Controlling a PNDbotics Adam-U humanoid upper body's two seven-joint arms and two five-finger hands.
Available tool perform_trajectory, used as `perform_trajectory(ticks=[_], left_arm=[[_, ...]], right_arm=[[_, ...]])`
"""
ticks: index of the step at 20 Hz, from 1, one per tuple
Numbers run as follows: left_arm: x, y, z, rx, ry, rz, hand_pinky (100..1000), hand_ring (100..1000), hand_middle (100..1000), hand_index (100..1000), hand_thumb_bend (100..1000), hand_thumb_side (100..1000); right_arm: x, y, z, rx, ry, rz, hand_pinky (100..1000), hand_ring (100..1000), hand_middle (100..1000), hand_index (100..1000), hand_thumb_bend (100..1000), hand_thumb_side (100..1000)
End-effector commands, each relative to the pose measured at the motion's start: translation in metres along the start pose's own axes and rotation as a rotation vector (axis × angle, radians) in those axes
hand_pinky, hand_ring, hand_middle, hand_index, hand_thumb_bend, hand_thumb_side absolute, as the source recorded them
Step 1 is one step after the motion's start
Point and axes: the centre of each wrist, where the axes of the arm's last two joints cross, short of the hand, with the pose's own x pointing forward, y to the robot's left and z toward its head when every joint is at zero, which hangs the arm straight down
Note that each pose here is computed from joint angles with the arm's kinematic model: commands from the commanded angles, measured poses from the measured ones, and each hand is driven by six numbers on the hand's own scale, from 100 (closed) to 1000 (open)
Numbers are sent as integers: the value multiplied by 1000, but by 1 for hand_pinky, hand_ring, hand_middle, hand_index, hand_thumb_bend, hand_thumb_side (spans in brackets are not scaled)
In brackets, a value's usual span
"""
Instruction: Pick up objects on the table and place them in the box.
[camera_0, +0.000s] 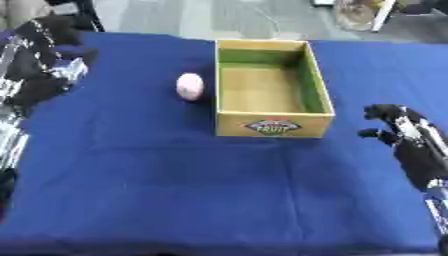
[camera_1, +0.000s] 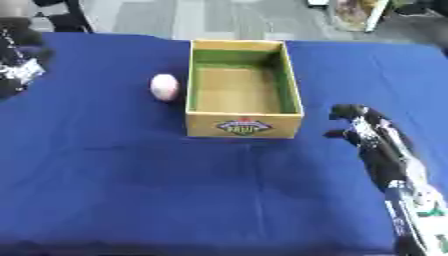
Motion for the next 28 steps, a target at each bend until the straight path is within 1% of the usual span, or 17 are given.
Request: perform_trajectory(ticks=[1,6,7,11,14,18,21,24,28], left_arm=[[10,16,-19,-19,18,-166,669,734,645,770,471,100],[12,19,-50,-101,28,-340,675,732,644,781,505,100],[11,19,-56,-124,25,-365,677,731,651,786,524,100],[2,12,-78,-241,49,-479,687,735,665,796,571,100],[-11,4,-91,-331,83,-545,692,736,672,802,595,100],[-34,-12,-103,-398,141,-582,693,734,675,805,612,100],[-50,-24,-105,-418,174,-590,692,738,682,804,617,100],[-59,-34,-105,-442,186,-594,693,739,686,805,633,100],[-67,-44,-102,-485,193,-603,685,732,681,803,662,102]], right_arm=[[10,-5,-2,15,-19,29,648,939,618,726,100,544],[9,-3,-3,28,-14,27,648,939,618,726,100,540],[9,-2,-3,31,-13,27,648,939,618,726,100,547],[8,0,-4,46,-9,24,648,939,618,726,100,549],[8,1,-4,58,-6,24,648,939,618,726,100,549],[7,4,-5,74,-3,22,648,939,618,726,100,552],[7,6,-7,85,-2,21,648,939,618,726,100,555],[7,7,-7,89,-3,22,647,939,618,726,100,556],[7,8,-8,91,-5,21,647,939,618,726,100,557]])
